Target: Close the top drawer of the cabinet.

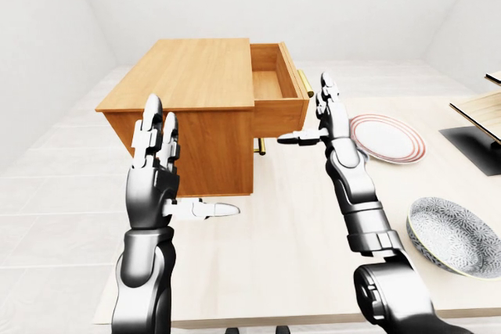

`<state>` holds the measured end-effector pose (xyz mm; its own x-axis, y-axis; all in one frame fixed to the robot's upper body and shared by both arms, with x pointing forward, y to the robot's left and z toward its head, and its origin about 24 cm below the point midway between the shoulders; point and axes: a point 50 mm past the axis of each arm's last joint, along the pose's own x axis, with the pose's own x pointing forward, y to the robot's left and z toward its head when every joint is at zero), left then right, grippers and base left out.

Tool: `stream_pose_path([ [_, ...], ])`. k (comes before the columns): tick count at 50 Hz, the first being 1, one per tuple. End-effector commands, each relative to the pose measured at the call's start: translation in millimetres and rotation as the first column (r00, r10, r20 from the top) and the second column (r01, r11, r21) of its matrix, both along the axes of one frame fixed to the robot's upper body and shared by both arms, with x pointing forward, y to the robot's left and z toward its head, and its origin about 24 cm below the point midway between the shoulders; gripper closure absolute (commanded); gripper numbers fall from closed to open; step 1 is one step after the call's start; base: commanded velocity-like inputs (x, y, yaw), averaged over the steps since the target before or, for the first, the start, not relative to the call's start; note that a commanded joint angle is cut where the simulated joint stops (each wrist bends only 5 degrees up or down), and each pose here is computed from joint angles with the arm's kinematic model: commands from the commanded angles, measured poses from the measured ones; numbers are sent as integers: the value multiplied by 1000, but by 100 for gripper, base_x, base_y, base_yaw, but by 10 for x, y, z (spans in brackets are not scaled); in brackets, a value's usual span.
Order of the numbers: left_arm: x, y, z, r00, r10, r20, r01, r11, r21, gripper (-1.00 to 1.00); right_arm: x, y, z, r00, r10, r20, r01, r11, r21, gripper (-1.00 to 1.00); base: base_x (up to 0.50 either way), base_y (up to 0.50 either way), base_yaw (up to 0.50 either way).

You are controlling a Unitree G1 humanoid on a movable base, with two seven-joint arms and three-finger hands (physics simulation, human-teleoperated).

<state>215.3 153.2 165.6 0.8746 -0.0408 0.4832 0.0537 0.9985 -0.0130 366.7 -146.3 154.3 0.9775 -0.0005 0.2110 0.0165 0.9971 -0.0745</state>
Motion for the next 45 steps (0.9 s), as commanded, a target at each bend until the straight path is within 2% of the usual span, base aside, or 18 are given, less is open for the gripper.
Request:
stream_pose_path([
  [1,-9,-4,15,1000,-1,7,1,1000,0,-100,66,82,-152,997,21,-79,-22,1000,-6,-100,0,0,0],
  [7,-1,-3,-5,1000,-2,-2,2,1000,1,-100,51,129,-142,997,35,-70,-36,999,-10,-100,0,0,0],
  [11,-3,-8,4,1000,-2,2,2,1000,2,-100,-24,255,-135,996,82,-44,-83,996,-36,-100,0,0,0],
  [18,0,-8,-7,1000,-2,-3,2,1000,4,-100,-25,277,-146,995,89,-48,-90,996,-25,-100,0,0,0],
  [30,4,-6,-17,1000,-3,-8,3,1000,5,-100,-89,405,-29,991,136,12,-135,990,-51,-100,0,0,0],
  [35,10,-4,-29,1000,-3,-14,3,1000,6,-100,-57,439,-107,990,141,-28,-143,988,-51,-100,0,0,0],
  [45,13,-12,-20,1000,-4,-10,4,1000,8,-100,-50,528,-123,985,168,-40,-170,984,-55,-100,0,0,0],
])
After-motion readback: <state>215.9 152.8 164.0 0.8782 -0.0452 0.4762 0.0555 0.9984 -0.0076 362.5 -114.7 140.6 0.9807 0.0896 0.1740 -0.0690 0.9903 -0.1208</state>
